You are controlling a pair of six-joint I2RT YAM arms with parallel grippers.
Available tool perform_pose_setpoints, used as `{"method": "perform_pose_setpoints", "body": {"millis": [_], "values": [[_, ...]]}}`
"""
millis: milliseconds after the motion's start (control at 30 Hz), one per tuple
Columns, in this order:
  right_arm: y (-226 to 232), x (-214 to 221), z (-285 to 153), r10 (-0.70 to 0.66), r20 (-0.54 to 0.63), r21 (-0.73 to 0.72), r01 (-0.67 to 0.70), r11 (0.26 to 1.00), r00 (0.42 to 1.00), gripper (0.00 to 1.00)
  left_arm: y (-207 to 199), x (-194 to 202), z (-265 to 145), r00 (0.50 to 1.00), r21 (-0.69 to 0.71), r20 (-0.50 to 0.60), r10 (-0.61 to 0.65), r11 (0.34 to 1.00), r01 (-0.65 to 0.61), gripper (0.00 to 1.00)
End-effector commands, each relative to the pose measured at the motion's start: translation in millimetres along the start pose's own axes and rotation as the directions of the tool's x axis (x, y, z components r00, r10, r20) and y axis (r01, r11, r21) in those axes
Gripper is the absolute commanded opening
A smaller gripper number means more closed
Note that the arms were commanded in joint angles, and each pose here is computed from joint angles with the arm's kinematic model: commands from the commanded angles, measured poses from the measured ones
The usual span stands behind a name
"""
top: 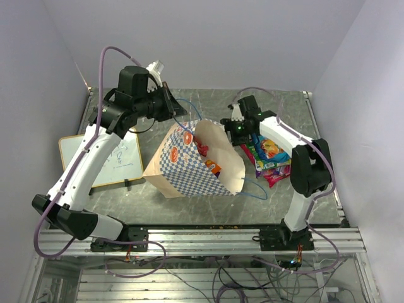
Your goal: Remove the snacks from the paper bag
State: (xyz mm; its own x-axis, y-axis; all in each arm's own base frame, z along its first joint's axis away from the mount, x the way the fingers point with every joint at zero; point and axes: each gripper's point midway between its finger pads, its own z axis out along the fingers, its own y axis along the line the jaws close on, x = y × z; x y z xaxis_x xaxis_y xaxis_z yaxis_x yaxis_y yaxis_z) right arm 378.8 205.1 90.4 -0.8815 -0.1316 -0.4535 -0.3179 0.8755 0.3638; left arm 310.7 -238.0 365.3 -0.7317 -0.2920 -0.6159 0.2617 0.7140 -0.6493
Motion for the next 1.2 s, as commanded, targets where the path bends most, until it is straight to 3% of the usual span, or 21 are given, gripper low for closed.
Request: {"method": "perform_pose_setpoints", "body": {"millis": [0,200,400,667,900,1033,1167], "values": [[48.5,17.2,3.6,-0.022,-0.059,-0.119,0.015,0.993,0.998,0.68,-19.4,-3.7,-4.9,1.000,0.111,0.016,-0.007,0.994,0.005,0.07],[101.5,70.3,5.6,0.041,-0.131,-0.278,-0.076,0.958,0.991,0.68,-21.9,7.8,0.4,0.998,0.156,-0.025,-0.054,0.986,0.057,0.07],[134.1,94.7,-4.9,0.046,-0.114,-0.378,-0.086,0.922,0.992,0.68,-17.0,18.3,-12.3,0.997,0.135,-0.033,-0.063,0.989,0.067,0.07],[77.5,68.2,-19.2,-0.070,-0.023,-0.118,0.066,0.991,0.997,0.70,-10.1,43.0,-39.1,0.991,0.149,-0.017,-0.134,0.980,0.135,0.07],[16.5,25.6,-65.1,-0.047,0.157,0.031,0.043,0.999,0.986,0.72,-13.4,58.5,-56.0,0.983,0.198,-0.020,-0.180,0.963,0.181,0.07],[20.5,9.1,-91.2,-0.101,0.257,0.054,0.090,0.995,0.961,0.72,-12.9,64.7,-58.5,0.983,0.192,-0.049,-0.174,0.965,0.181,0.07],[43.7,-6.9,-132.9,-0.191,0.407,0.033,0.195,0.980,0.893,0.73,-9.4,65.7,-61.7,0.984,0.165,-0.047,-0.170,0.971,0.176,0.07]]}}
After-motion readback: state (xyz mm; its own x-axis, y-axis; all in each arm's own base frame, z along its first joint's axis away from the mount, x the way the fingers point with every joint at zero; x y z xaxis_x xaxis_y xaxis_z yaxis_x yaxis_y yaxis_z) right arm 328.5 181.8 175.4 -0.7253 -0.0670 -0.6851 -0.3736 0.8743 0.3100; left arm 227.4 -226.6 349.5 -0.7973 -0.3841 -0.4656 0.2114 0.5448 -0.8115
